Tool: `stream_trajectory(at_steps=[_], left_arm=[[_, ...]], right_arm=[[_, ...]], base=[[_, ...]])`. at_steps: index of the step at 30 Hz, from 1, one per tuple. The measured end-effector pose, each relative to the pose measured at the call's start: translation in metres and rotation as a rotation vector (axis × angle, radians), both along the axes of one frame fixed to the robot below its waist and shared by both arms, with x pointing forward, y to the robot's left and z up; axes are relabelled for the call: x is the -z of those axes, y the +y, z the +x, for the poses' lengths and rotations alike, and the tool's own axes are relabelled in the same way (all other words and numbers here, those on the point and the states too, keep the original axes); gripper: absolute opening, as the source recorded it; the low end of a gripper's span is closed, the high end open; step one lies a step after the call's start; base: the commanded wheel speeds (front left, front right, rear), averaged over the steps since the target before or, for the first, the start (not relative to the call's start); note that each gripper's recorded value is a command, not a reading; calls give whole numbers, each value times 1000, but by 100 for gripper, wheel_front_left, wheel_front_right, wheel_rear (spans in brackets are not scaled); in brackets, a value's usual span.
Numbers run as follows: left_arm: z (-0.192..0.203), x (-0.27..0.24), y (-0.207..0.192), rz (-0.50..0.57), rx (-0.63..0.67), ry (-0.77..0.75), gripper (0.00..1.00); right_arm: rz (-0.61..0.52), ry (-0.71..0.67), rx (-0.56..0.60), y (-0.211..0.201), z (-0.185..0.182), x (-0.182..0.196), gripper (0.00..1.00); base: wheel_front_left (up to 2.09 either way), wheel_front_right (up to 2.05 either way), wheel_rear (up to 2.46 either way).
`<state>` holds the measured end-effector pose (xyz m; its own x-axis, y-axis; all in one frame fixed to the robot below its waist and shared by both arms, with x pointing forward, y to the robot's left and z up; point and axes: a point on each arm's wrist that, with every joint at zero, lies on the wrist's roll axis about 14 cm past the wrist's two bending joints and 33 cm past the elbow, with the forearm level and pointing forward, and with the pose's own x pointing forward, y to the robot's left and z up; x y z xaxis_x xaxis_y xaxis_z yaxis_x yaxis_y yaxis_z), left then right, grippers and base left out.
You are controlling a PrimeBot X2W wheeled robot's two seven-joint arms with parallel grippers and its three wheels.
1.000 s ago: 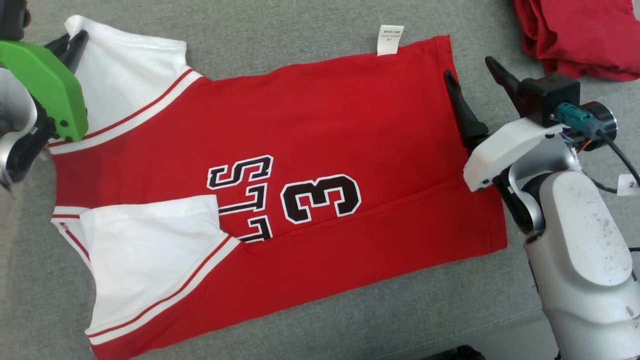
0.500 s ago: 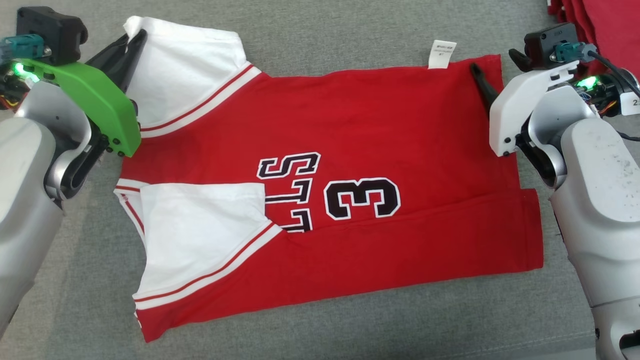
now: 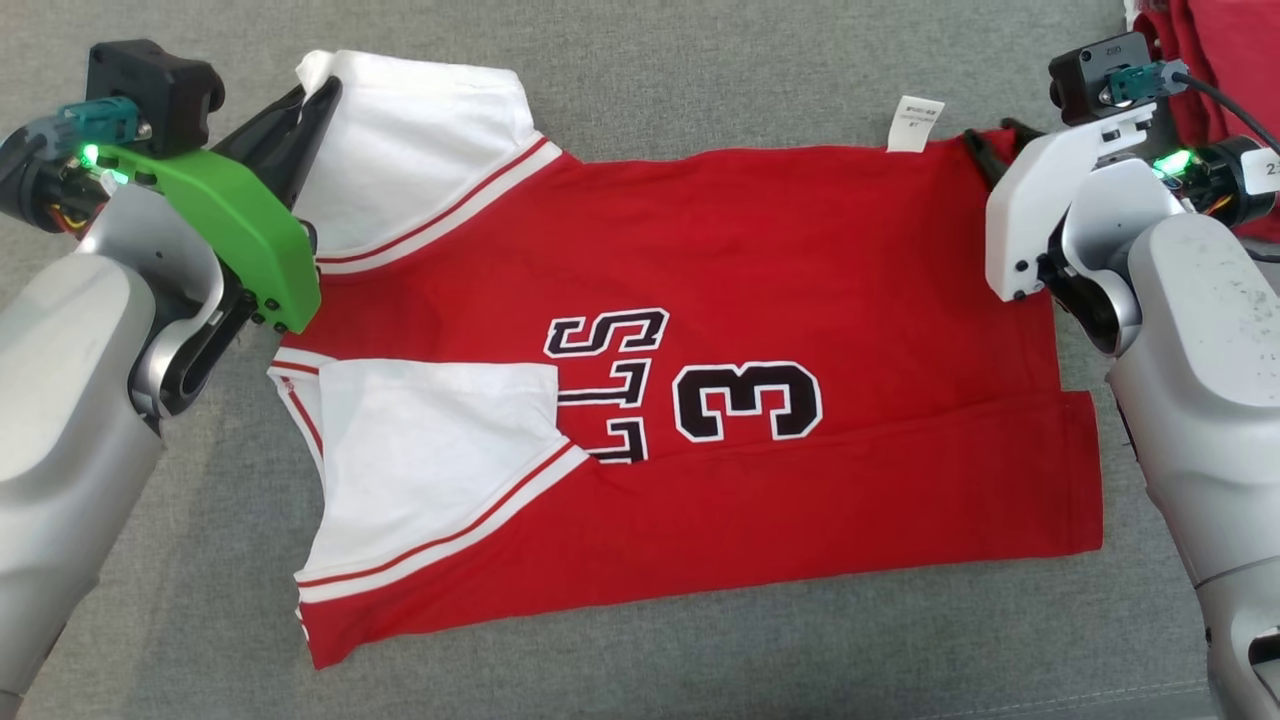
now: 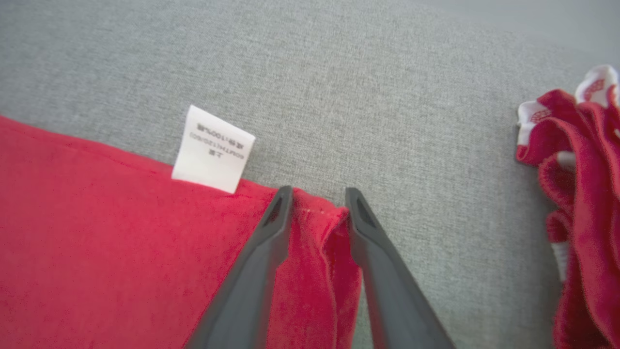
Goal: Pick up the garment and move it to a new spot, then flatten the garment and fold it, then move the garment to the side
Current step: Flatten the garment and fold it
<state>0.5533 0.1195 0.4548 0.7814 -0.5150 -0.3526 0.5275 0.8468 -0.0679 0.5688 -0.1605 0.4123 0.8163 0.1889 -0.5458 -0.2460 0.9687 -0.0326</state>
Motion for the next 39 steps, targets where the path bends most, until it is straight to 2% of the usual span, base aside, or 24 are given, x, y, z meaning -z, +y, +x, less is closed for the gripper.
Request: stream_trajectory(at_steps=[10, 23, 30, 36, 37, 39], left_arm=[[-17, -18, 5, -55, -22, -46, 0], [-97, -45, 12, -164, -52, -119, 0], [-148, -21, 14, -231, -129, -46, 0], [-174, 14, 10, -267, -178, 41, 0], [-176, 18, 9, -271, -179, 48, 7], [-178, 25, 7, -290, -195, 63, 33]], right_arm=[[43, -147, 5, 2, -2, -33, 0], [136, -281, 20, -5, -65, -59, 0], [182, -284, 51, -3, -105, -53, 0], [198, -252, 88, -2, -128, -42, 0], [198, -247, 93, -3, -131, -40, 0], [180, -246, 103, -7, -134, -38, 0]], base=[[0, 0, 0], [0, 0, 0], [0, 0, 0], [0, 0, 0], [0, 0, 0], [0, 0, 0]])
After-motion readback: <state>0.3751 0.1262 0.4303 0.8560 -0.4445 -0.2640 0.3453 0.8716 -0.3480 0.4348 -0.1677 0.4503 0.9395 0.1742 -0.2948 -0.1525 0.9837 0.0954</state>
